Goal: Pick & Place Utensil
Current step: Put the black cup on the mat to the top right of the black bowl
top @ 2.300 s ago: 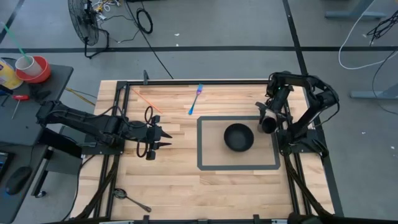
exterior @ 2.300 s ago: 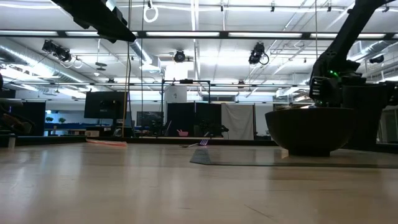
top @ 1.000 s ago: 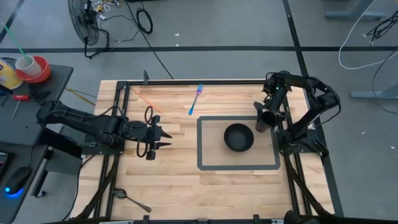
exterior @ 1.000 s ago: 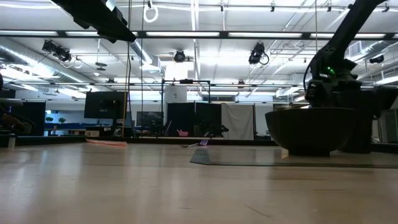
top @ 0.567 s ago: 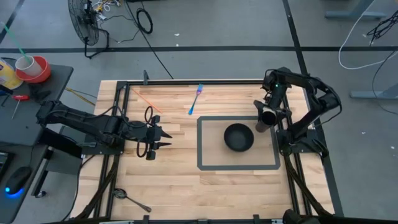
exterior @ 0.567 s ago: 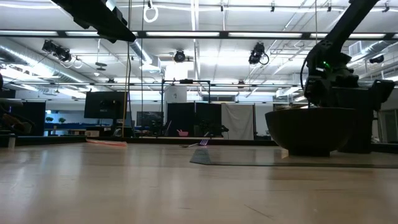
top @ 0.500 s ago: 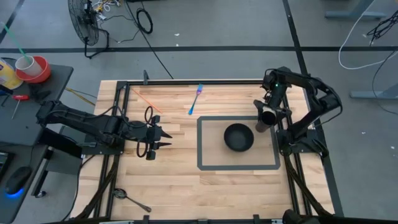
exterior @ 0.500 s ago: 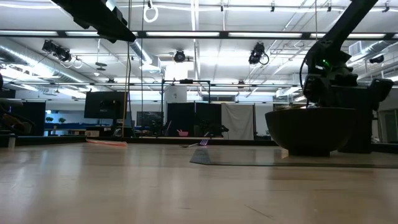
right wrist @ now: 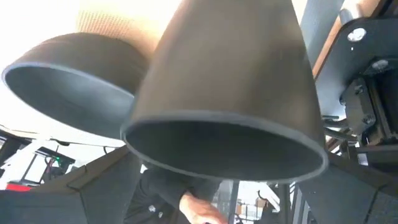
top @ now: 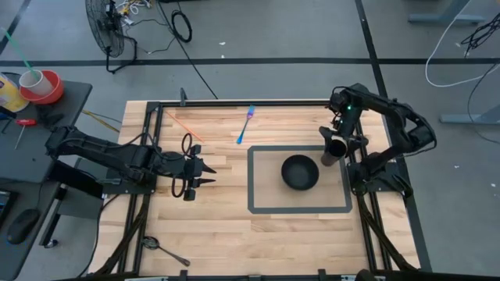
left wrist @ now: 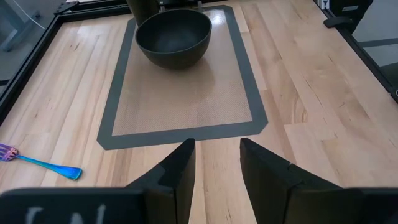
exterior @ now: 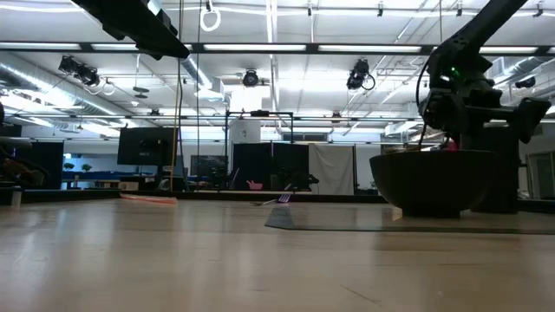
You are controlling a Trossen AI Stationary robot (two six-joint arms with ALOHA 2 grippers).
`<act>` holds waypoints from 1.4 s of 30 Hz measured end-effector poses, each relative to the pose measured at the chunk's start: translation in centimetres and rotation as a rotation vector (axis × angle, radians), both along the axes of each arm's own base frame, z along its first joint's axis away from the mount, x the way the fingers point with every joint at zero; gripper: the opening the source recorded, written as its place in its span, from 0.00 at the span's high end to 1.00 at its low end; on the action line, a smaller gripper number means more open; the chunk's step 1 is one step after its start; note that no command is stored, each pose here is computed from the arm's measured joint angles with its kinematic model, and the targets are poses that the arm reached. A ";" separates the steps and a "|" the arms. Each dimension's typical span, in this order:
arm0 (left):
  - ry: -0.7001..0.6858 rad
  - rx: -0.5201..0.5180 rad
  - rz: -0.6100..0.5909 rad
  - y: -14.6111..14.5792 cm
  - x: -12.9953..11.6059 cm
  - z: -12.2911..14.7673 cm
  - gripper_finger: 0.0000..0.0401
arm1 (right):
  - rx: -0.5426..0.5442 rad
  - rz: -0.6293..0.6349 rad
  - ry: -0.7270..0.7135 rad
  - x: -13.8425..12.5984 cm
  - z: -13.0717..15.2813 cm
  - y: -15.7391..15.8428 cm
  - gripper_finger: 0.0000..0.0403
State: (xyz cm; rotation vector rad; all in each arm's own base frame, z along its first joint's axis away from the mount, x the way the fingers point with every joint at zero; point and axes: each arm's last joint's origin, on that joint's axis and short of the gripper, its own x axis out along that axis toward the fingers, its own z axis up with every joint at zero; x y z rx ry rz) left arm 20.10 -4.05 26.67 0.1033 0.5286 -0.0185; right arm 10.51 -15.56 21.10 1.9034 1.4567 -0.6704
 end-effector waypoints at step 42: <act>-0.002 0.000 0.000 0.0 0.0 0.0 0.67 | -0.666 0.319 0.262 3.4 2.1 10.0 0.01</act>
